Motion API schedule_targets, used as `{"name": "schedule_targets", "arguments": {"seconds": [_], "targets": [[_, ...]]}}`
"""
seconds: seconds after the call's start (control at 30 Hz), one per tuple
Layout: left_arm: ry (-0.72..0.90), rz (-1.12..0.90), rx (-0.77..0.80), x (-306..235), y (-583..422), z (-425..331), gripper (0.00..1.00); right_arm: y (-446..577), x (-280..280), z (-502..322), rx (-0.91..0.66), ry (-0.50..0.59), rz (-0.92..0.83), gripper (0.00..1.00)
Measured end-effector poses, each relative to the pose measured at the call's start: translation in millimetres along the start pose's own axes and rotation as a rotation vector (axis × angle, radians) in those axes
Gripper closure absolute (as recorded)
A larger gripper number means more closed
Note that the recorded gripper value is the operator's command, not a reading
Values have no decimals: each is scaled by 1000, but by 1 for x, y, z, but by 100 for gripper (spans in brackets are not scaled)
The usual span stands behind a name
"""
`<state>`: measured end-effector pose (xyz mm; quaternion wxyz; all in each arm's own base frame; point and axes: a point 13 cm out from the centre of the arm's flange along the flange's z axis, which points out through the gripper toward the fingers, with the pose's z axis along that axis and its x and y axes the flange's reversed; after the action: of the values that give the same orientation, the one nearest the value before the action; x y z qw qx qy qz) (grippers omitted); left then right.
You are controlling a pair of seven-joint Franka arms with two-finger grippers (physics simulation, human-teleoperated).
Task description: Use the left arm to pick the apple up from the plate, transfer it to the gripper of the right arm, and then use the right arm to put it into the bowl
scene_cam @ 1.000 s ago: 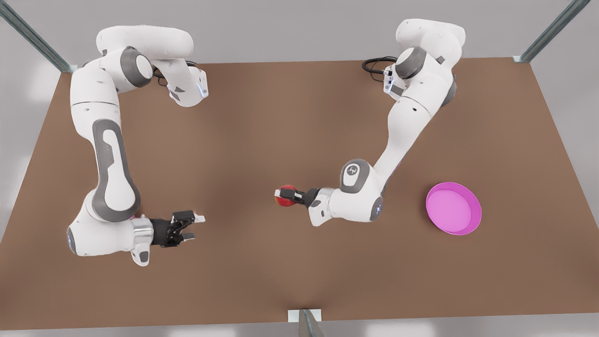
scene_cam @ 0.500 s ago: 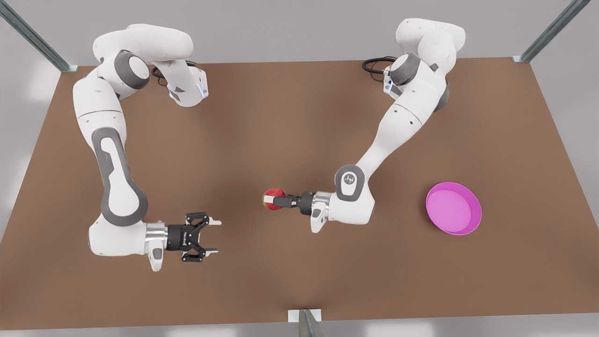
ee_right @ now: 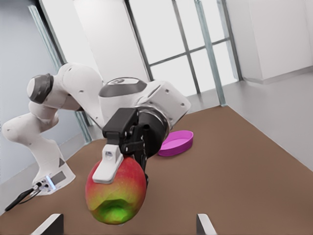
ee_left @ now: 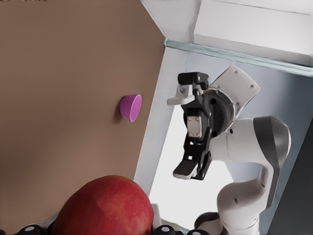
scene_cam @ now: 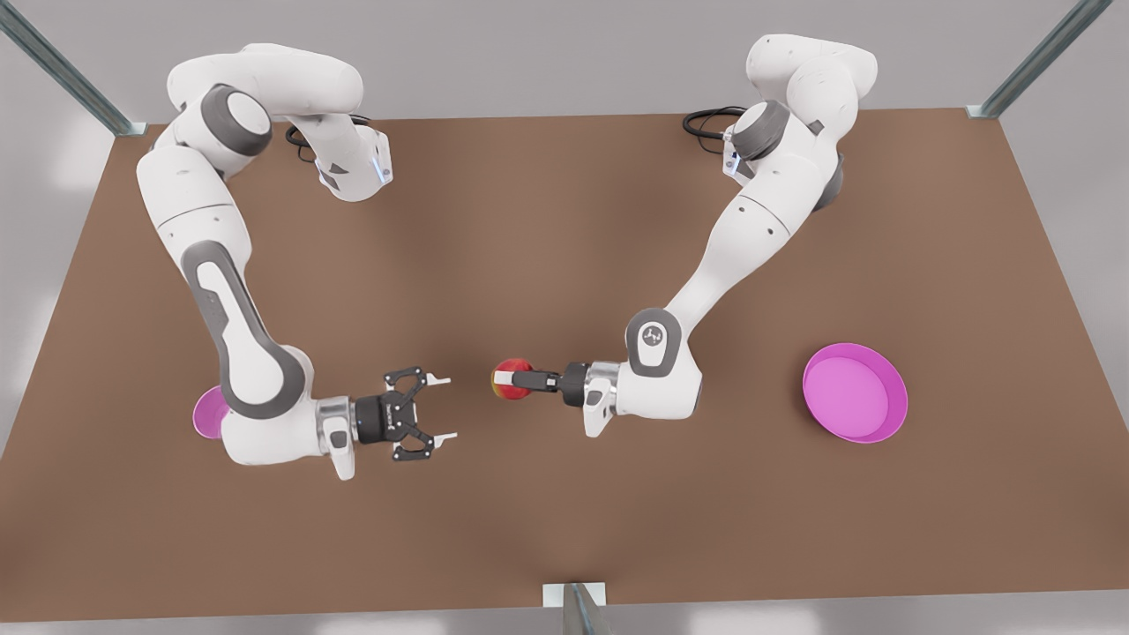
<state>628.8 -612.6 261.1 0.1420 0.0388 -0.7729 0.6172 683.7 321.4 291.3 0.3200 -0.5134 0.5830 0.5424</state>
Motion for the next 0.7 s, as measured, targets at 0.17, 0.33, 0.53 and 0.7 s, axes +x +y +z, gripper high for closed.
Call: {"name": "schedule_targets", "arguments": {"seconds": [0.17, 0.33, 0.53, 0.7], "targets": [[-5, 19, 0, -1, 0, 1, 32, 9, 0, 20, -16, -28, -57, 0], [-11, 34, -2, -1, 0, 2, 32, 7, -2, 34, -3, -50, -105, 0], [-19, 47, -3, -3, 0, 1, 32, 15, 15, 51, -14, -49, -120, 0], [-25, 55, -4, -4, 1, 1, 32, 14, 20, 63, -9, -50, -141, 0]]}}
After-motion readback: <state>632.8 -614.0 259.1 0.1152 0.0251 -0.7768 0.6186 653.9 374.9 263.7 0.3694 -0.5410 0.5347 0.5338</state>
